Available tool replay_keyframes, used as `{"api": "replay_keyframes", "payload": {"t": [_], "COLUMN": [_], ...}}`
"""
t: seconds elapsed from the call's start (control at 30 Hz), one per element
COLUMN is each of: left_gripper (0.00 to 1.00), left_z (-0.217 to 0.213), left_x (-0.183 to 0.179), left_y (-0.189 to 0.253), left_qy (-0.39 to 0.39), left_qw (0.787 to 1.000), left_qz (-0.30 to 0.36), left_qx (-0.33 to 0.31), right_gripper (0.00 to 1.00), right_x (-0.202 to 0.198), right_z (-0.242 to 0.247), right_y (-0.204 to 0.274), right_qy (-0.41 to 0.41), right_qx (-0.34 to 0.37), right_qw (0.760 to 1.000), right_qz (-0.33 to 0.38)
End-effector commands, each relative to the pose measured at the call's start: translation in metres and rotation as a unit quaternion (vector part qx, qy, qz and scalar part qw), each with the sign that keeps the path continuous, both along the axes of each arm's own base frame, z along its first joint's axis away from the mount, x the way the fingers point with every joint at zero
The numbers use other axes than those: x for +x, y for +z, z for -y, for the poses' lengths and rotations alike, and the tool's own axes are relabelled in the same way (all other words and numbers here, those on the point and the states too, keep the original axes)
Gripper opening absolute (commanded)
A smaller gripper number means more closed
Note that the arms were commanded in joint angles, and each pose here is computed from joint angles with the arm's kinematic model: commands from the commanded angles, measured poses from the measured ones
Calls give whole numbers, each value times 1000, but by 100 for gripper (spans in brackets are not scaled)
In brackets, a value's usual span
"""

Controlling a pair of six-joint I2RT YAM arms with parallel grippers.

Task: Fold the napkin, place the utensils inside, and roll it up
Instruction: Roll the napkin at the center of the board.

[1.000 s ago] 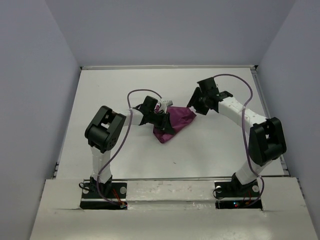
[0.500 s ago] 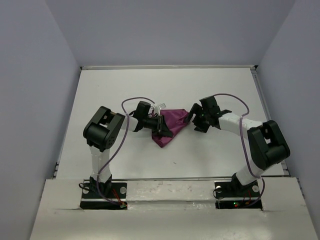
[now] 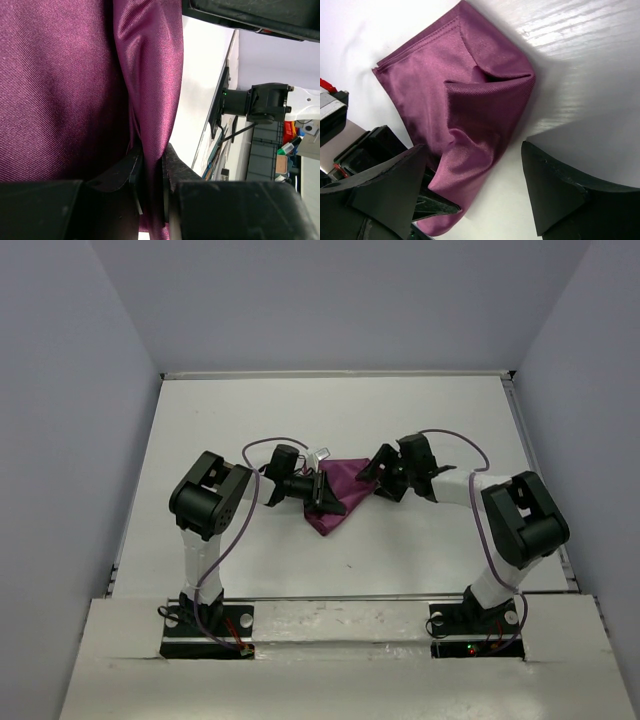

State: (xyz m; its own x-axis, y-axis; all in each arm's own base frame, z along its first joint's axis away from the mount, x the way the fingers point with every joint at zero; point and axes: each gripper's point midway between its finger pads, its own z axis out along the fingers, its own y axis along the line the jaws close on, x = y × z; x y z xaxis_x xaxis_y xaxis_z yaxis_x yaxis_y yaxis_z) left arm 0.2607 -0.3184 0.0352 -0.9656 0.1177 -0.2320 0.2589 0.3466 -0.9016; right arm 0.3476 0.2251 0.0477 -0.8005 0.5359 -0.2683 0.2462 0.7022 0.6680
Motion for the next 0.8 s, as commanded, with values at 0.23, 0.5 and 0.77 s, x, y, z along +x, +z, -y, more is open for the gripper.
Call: {"api": "replay_keyframes", "payload": {"t": [0.23,0.5,0.77], "left_gripper": [0,0,0], "left_z": [-2,-2,-1], "left_x": [-8,-9,-9], "left_y": [3,5,9], "left_qy": [-15,-19,-22], "left_qw": [1000,1000,999], "left_qz": [-2,-1,9], "left_qx": [-17,-20,-24], "right_gripper": [68,41,1], "right_x": [8,11,13], "right_z": [-15,-12,-11], "right_y": [-18,-24,-24], "right_qy": [-6,-11,-9], "right_qx": [28,16,7], "right_qw": [1000,1000,1000], "right_qz": [0,0,0]}}
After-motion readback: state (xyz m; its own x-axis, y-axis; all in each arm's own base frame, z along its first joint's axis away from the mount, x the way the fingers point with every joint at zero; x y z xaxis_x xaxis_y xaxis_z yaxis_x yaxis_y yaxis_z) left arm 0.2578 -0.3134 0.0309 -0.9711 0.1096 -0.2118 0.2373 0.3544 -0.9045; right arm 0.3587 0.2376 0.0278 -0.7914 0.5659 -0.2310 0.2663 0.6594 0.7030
